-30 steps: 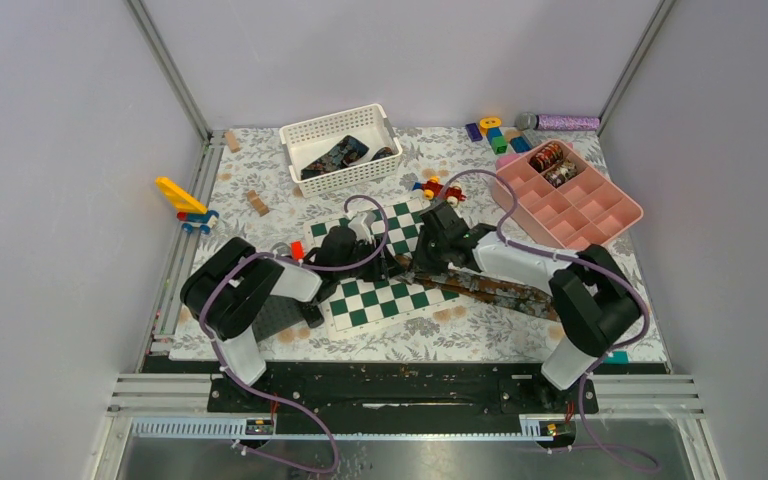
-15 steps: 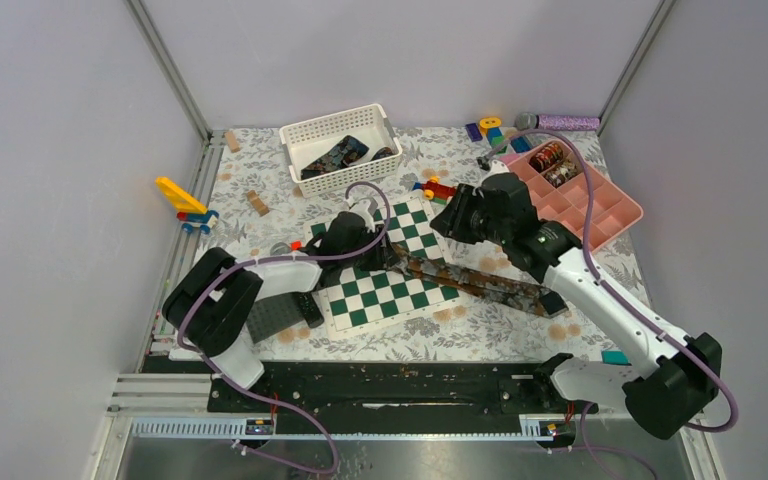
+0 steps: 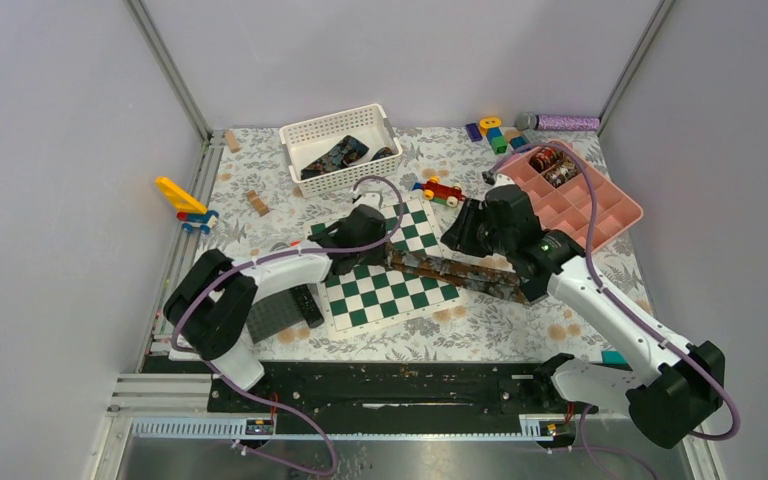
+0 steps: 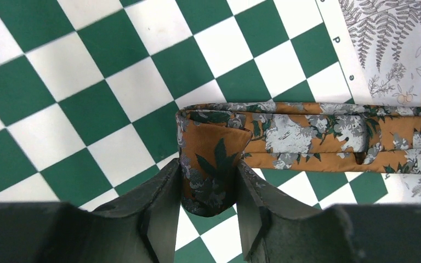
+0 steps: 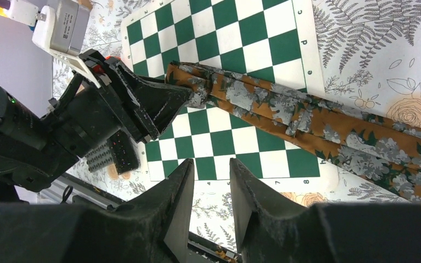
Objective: Roll the ties
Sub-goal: Roll the tie at the center of the board.
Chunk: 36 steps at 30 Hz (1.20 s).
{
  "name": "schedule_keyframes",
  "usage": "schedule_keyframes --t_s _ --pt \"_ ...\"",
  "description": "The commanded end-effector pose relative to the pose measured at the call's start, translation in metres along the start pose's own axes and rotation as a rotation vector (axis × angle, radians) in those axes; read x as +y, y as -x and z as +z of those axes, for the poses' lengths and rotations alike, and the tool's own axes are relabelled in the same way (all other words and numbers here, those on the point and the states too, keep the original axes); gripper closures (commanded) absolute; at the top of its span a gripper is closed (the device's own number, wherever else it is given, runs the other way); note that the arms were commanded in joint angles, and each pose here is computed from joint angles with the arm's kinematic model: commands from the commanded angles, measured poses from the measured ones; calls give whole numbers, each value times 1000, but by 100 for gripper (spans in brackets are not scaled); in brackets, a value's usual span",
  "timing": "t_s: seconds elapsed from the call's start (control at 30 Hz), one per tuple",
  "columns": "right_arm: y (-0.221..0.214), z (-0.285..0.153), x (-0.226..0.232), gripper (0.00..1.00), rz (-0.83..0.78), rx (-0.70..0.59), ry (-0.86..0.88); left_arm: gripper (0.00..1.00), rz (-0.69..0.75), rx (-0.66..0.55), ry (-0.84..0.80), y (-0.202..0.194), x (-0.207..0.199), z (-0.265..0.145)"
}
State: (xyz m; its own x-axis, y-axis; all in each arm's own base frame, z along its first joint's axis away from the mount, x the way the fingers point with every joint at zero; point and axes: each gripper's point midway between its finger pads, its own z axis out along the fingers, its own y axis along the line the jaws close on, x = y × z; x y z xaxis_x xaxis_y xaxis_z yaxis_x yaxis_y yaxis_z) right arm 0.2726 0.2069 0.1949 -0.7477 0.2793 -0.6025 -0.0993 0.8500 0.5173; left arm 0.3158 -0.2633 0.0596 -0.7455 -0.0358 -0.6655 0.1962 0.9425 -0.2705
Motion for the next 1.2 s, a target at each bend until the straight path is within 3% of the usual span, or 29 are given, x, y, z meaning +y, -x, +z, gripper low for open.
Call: schedule_keyframes --t_s 0.0,0.43,1.17 --pt "13 -16 -2 62 -9 -65 -10 62 90 -62 155 26 9 -8" --pt "26 -56 3 62 -24 -145 20 62 245 -63 404 31 21 -1" --pt "36 -91 3 60 -44 -219 29 62 462 -51 610 26 17 12"
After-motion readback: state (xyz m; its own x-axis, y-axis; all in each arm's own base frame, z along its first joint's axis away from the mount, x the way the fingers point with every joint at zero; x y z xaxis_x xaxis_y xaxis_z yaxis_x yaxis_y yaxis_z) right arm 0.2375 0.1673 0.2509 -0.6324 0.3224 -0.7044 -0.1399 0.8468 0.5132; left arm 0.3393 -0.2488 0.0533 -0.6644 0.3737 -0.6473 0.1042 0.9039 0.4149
